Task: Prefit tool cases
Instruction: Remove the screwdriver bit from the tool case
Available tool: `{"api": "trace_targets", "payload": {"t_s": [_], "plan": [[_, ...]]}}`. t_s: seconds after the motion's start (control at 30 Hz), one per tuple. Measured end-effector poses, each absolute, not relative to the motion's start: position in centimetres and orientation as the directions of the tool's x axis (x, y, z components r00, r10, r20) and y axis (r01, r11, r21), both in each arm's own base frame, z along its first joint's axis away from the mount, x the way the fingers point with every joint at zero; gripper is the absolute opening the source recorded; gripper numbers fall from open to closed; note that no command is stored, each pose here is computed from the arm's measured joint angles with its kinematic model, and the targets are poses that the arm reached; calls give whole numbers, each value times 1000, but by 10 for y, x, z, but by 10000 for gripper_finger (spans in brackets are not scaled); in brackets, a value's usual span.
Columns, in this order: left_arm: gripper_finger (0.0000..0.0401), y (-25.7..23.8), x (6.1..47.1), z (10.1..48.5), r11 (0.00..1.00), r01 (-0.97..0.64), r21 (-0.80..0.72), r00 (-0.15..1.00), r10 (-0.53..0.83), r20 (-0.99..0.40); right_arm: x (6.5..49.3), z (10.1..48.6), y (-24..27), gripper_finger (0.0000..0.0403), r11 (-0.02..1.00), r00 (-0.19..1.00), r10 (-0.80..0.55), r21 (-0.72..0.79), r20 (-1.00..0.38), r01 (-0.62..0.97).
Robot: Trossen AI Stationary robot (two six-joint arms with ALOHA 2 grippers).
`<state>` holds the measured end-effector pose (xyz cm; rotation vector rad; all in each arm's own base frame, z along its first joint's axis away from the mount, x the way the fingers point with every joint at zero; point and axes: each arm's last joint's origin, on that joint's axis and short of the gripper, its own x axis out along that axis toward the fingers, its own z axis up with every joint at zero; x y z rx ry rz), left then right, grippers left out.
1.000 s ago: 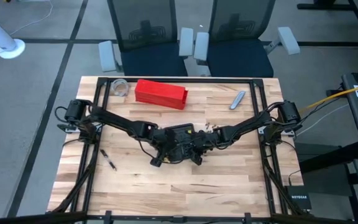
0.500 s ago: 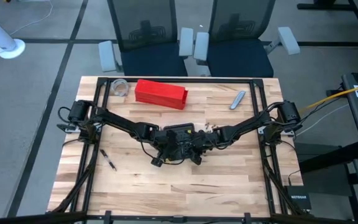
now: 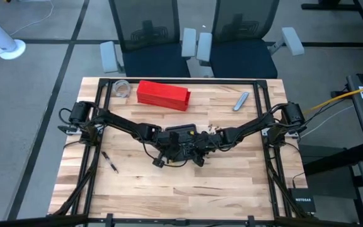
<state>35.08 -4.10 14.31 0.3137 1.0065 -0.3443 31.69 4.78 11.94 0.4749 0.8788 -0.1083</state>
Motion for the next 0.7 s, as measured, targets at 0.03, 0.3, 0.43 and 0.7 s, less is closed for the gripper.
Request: {"api": "trace_targets", "payload": {"t_s": [0.03, 0.3, 0.43, 0.7], "plan": [[2, -41, 351, 144, 905, 413, 100, 488, -127, -864, 317, 119, 48, 0, 891, 640, 100, 355, -762, 283], [1, -36, 355, 172, 909, 389, 146, 529, -91, -844, 316, 119, 48, 0, 891, 634, 94, 349, -768, 291], [1, -30, 354, 179, 911, 382, 155, 533, -80, -842, 316, 119, 47, 0, 891, 634, 88, 345, -769, 295], [1, -26, 345, 188, 914, 388, 122, 507, -101, -856, 316, 119, 47, 0, 892, 633, 82, 341, -770, 298]]}}
